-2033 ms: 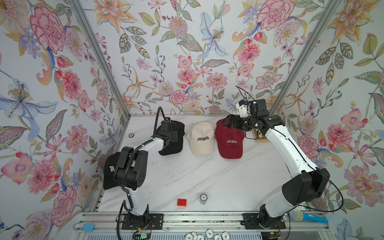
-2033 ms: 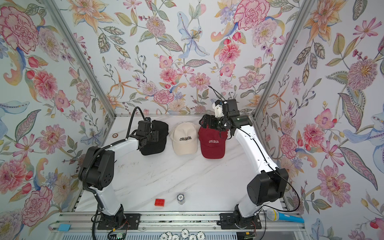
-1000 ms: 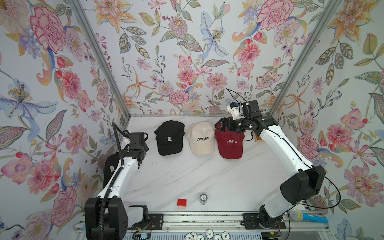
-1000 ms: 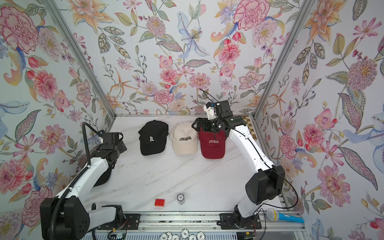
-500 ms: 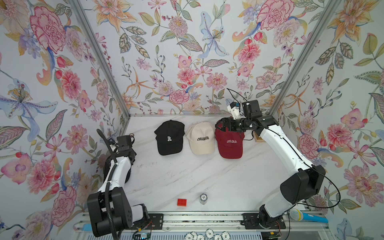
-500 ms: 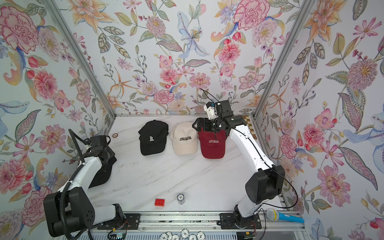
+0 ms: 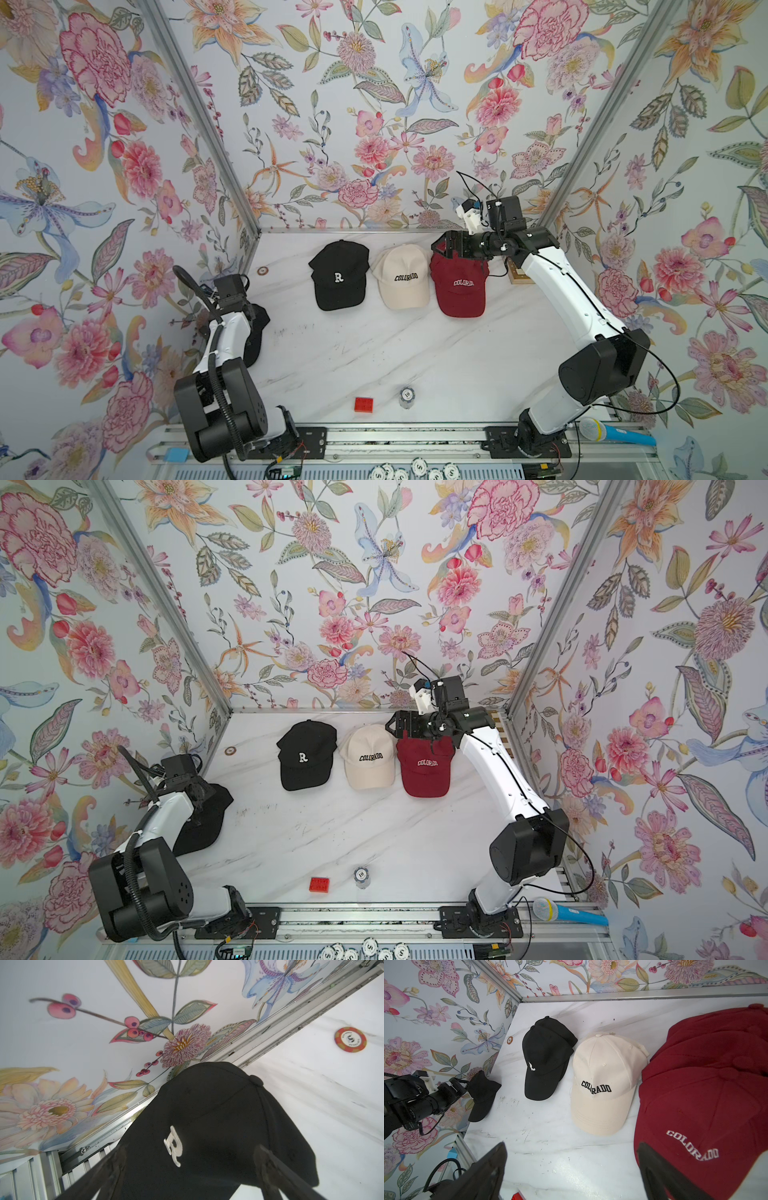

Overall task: Stack the baseball caps by color
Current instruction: Pick up the baseball cap from the center of the board.

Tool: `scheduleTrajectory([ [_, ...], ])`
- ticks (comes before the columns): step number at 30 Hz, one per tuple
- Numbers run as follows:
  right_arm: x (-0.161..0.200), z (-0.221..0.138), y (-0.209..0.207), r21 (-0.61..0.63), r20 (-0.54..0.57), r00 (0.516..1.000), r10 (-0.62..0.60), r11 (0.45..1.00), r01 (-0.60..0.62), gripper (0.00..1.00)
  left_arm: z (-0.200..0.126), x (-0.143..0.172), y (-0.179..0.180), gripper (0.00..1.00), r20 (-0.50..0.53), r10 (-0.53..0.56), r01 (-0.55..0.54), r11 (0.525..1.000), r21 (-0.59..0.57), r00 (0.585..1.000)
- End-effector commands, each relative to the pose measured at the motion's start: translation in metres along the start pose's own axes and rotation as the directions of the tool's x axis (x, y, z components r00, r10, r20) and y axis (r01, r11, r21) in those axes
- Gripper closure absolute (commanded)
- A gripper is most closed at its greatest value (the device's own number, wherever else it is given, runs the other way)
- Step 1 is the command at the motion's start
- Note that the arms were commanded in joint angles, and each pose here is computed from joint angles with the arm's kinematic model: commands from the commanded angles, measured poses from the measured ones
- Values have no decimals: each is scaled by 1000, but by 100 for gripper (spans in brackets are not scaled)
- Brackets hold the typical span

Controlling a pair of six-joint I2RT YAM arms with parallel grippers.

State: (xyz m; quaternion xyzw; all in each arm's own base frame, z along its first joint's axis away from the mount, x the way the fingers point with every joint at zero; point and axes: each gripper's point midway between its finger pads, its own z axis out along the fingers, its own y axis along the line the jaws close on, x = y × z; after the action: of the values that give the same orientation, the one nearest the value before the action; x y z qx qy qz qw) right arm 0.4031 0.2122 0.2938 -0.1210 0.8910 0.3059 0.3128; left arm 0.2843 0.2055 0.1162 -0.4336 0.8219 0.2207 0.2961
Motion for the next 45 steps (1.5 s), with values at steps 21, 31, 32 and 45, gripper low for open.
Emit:
scheduleTrajectory([
  [21, -17, 6, -11, 53, 25, 999, 28, 998, -29, 1, 57, 42, -17, 40, -155, 69, -57, 995, 79, 986],
  [31, -21, 6, -12, 60, 35, 999, 37, 997, -39, 1, 50, 61, -21, 99, -203, 71, -46, 991, 124, 977],
  [32, -22, 6, -12, 58, 34, 999, 36, 998, -38, 1, 43, 54, -21, 100, -185, 60, -36, 991, 130, 981],
  [45, -23, 10, -8, 37, 28, 999, 33, 999, -34, 1, -33, 7, -51, 100, -49, -7, 20, 962, 274, 999],
])
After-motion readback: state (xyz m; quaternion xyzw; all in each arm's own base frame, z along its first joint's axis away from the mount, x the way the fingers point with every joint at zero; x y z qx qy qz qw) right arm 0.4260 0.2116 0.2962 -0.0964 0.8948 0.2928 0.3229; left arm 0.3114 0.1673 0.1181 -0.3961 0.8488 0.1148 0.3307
